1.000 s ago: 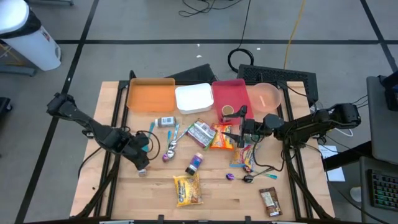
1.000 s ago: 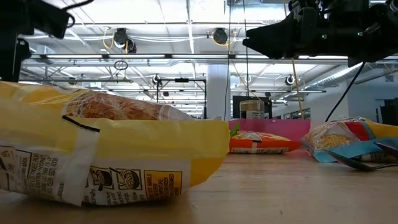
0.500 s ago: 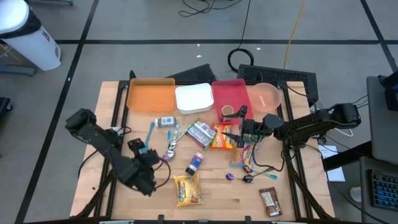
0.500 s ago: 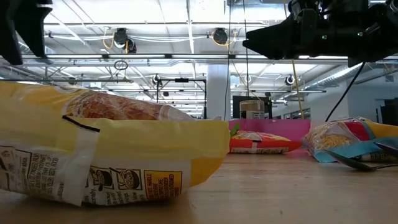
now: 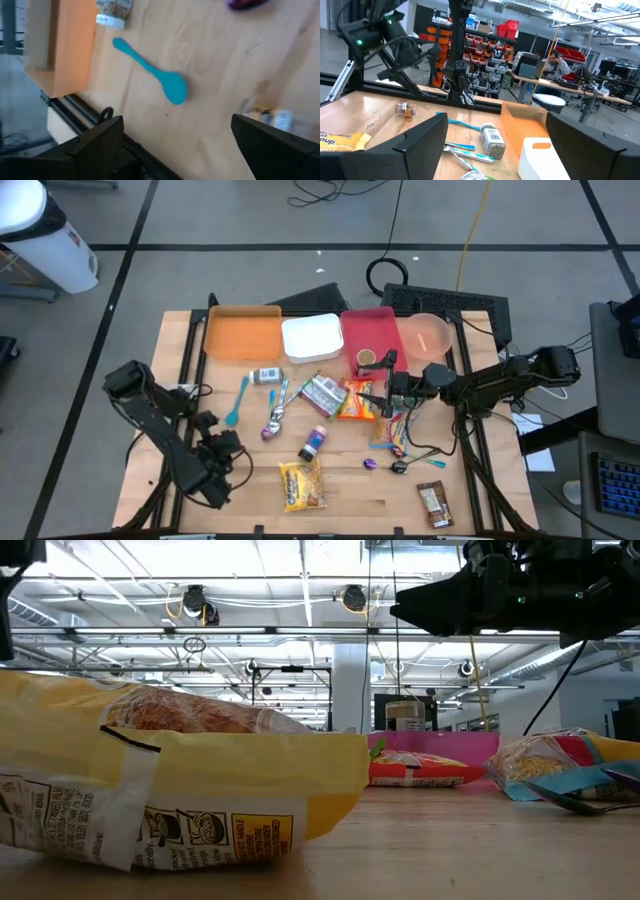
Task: Pick & Place Food Item
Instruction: Put the blue baby spoon into the orange bin
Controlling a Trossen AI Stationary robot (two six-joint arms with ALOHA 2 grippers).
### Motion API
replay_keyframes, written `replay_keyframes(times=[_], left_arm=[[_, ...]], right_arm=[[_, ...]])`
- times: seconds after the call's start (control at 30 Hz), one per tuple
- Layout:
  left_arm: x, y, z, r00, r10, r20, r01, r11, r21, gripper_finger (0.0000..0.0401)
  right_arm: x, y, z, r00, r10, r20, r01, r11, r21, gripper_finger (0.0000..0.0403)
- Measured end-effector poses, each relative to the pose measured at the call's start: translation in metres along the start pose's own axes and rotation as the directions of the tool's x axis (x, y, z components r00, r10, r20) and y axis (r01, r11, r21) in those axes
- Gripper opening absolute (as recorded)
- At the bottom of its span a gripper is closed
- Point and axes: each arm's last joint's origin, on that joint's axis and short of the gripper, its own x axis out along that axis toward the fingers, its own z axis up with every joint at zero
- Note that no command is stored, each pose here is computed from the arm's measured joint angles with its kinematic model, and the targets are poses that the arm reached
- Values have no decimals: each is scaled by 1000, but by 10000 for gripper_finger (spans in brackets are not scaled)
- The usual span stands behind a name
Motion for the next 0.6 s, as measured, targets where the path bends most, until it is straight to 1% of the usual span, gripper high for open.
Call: replay_keyframes(times=[0.13,0.27,0.43,0.6], left_arm=[[13,1,-5,999,52,-13,-52,998,20,379],[26,2,-9,995,97,-2,-97,995,30,379],[43,1,-13,993,117,-20,-117,993,30,379],[48,-2,-11,996,89,-8,-90,995,-32,379]], right_arm=[[0,0,0,1000,0,0,0,1000,-3,329],[0,0,0,1000,0,0,0,1000,-3,329],[0,0,0,1000,0,-1,0,1000,-2,329],[0,0,0,1000,1,-4,-1,1000,-2,329]])
